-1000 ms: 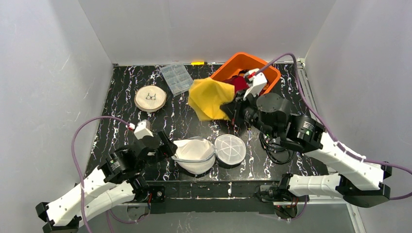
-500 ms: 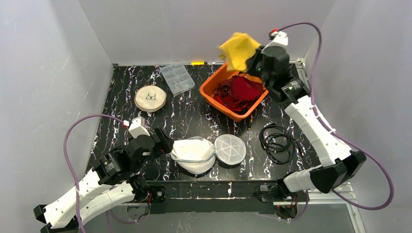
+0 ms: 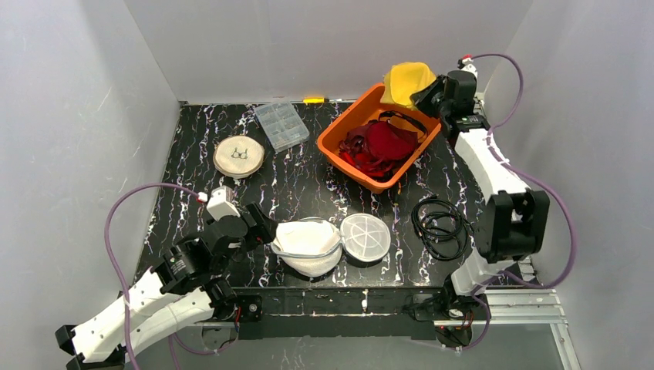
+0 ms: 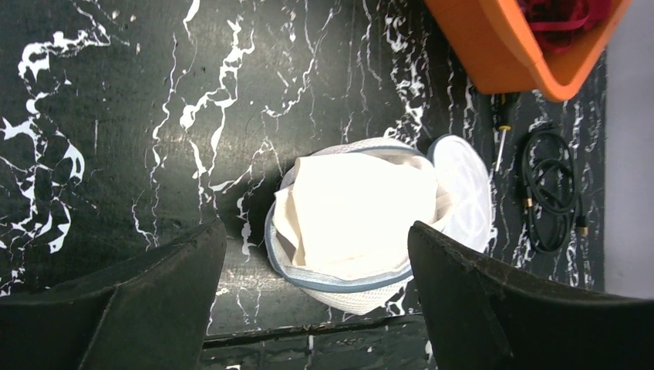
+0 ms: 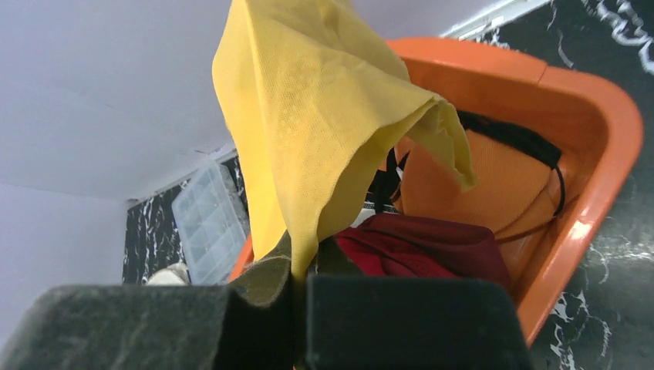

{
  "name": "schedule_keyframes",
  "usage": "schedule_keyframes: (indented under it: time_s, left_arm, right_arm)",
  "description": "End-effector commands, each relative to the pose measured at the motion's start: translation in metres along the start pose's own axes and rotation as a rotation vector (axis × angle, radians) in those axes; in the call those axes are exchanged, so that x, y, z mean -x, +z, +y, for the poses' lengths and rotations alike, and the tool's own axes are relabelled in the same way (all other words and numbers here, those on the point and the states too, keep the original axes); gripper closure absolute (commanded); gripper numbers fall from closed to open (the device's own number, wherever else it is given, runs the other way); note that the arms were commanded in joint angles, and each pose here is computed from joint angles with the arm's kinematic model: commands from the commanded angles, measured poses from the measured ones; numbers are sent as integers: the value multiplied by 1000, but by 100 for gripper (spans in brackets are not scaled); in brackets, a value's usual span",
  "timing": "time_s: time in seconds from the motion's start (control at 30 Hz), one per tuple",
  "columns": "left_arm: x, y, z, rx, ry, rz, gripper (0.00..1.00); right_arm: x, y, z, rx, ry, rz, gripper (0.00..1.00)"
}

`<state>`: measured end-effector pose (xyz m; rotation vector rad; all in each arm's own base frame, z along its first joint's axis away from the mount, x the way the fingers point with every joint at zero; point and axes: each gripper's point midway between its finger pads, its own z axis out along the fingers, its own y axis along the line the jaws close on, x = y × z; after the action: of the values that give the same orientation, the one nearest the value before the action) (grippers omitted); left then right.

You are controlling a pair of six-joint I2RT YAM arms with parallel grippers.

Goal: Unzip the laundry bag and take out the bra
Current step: Place the bra in the bin.

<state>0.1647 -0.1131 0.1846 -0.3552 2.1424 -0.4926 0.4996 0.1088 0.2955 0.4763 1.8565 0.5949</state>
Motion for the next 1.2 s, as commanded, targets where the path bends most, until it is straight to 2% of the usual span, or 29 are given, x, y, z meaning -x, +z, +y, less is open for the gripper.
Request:
schedule_keyframes:
  time_s: [0.0, 0.23, 0.67, 0.87, 1.17]
  left_arm:
    - [-9, 9, 6, 25, 4, 10, 15]
    - [-16, 19, 8, 62, 33, 29, 15]
    - [-25, 27, 5, 76, 52, 63, 16]
    - [-31, 27, 11, 87, 48, 79, 16]
    - [-41, 33, 15, 106, 51, 102, 16]
  right_arm:
    - [-6, 20, 24, 183, 29, 22, 99]
    - [-39, 47, -3, 148, 52, 62, 99]
    - [-61, 67, -39, 49, 57, 86, 99]
    - [-88, 86, -76, -30, 91, 174, 99]
    - [-116, 98, -94, -53, 111, 235, 98]
